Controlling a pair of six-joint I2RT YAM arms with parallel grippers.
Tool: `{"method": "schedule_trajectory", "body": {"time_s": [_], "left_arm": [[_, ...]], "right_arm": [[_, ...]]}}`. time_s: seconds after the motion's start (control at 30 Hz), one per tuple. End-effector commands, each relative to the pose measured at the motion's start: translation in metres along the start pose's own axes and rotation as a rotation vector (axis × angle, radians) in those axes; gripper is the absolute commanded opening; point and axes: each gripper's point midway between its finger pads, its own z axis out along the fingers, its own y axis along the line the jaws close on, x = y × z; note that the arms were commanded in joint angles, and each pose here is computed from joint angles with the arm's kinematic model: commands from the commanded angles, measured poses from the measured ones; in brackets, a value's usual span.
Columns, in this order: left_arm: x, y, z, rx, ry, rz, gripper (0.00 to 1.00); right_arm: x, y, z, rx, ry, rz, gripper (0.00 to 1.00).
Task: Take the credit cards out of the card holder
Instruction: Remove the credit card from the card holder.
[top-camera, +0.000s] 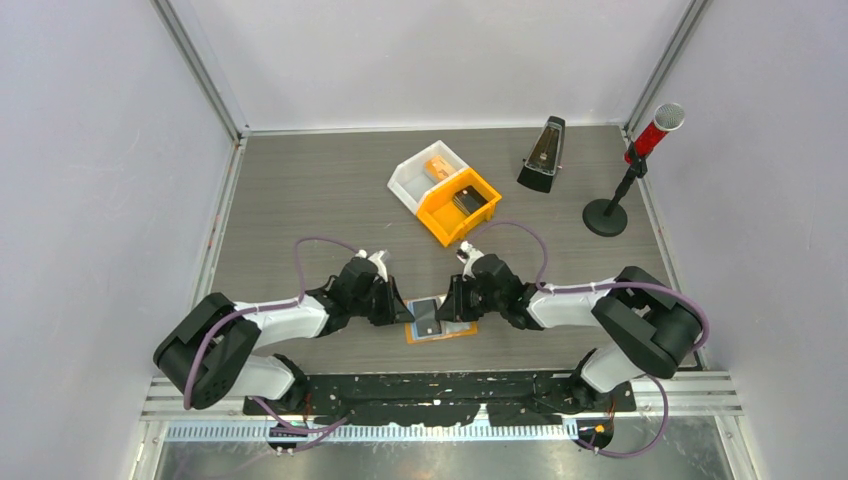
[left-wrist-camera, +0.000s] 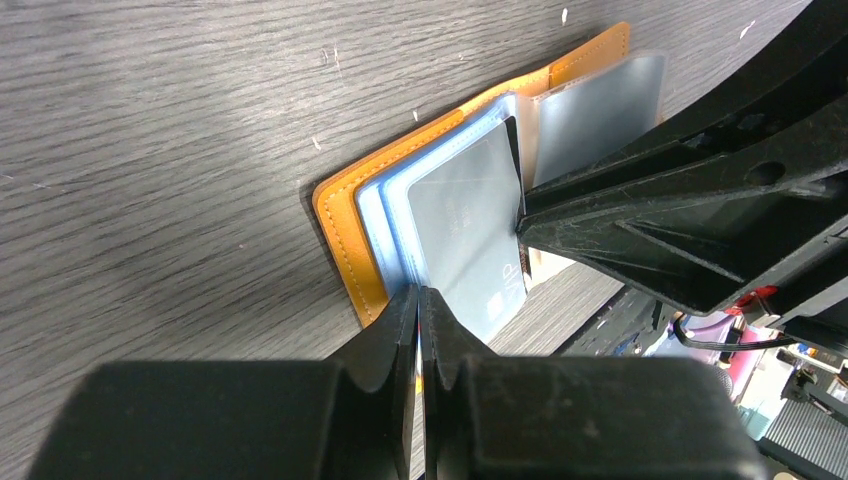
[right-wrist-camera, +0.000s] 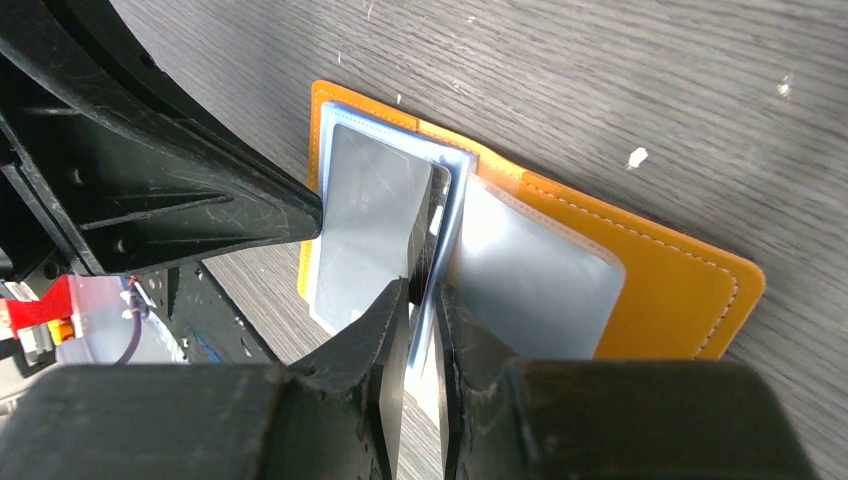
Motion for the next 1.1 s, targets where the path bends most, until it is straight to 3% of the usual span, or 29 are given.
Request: {"method": "schedule_trajectory", "body": {"time_s": [0.0,0.2,0.43,1.07], "left_arm": [[0.011,0.025,0.004,-0.084,0.023,-0.001,0.07],[0.011,0.025,0.004,-0.084,0.024,-0.001,0.07],[0.01,0.026,0.003,-0.103,0.024,0.001,0.07],[0.008,0.04,0.001,-0.188,0.029,0.028,0.06]], "right_arm": [[-0.006,0.02,0.003,-0.116,-0.013,0.014,0.22],[-0.005,0.022,0.004,-0.152,-0.011,0.038,0.23],[-0.011,0.024,-0.005,-0.216,-0.055,0.056,0.06],[-0.017,-0.004,-0.035,-0.176,-0.089,0.099,0.05]]}}
